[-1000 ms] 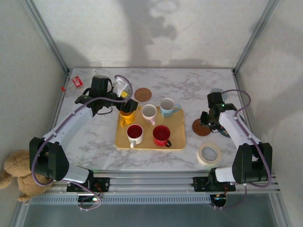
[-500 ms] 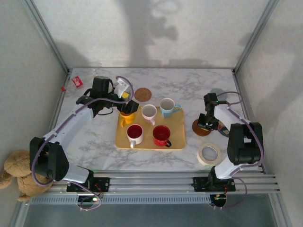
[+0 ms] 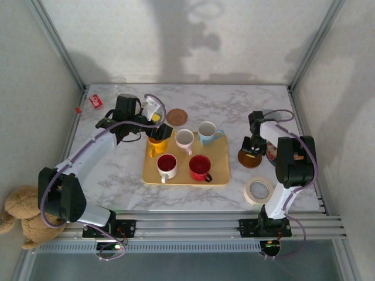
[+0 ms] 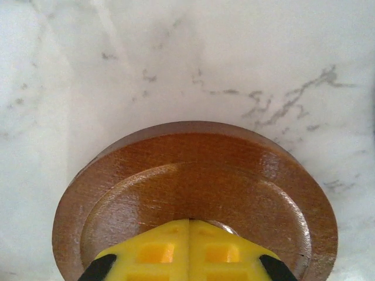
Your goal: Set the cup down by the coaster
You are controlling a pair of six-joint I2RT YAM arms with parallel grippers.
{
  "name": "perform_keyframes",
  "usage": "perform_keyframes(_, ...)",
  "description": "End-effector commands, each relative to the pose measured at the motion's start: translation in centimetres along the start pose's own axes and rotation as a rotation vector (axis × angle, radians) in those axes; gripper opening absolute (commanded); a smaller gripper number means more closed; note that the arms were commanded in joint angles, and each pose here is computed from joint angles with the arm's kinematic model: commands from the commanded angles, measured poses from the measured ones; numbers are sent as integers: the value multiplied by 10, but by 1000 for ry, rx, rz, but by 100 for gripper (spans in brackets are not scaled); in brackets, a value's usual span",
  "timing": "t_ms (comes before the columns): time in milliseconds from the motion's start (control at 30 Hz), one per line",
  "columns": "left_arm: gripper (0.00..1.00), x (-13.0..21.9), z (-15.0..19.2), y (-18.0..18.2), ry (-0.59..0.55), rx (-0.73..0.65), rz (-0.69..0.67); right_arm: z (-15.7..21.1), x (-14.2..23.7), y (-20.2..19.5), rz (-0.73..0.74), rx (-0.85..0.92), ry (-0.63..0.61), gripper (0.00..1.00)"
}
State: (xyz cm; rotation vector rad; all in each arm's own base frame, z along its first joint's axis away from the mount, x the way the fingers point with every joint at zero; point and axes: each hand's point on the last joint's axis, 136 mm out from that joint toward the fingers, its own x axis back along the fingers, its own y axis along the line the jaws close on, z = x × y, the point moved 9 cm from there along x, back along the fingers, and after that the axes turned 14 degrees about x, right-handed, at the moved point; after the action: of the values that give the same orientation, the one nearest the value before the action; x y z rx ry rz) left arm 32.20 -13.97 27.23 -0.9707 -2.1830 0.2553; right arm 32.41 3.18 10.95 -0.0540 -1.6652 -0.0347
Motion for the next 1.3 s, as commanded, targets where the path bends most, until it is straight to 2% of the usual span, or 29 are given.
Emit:
perform_keyframes(0,100,-2,-5,-2,-5,9,0,-17,-4,1,-7,4,-25,0)
perform_keyframes(400,100,-1,-7,-1,-6,24,-20,-70,-16,15,-67,41,-41,0)
perform_keyframes(567,100,-4,-13,1,12,37,-27,-92,-19,25,-135,41,-71,0)
perform_keyframes(800,100,-3,-23,0,-34,54,-42,-121,-25,43,-188,57,-98,0)
perform_keyframes(1267,100,-7,-31,8,-58,97,-99,-161,-31,111,-387,186,-158,0)
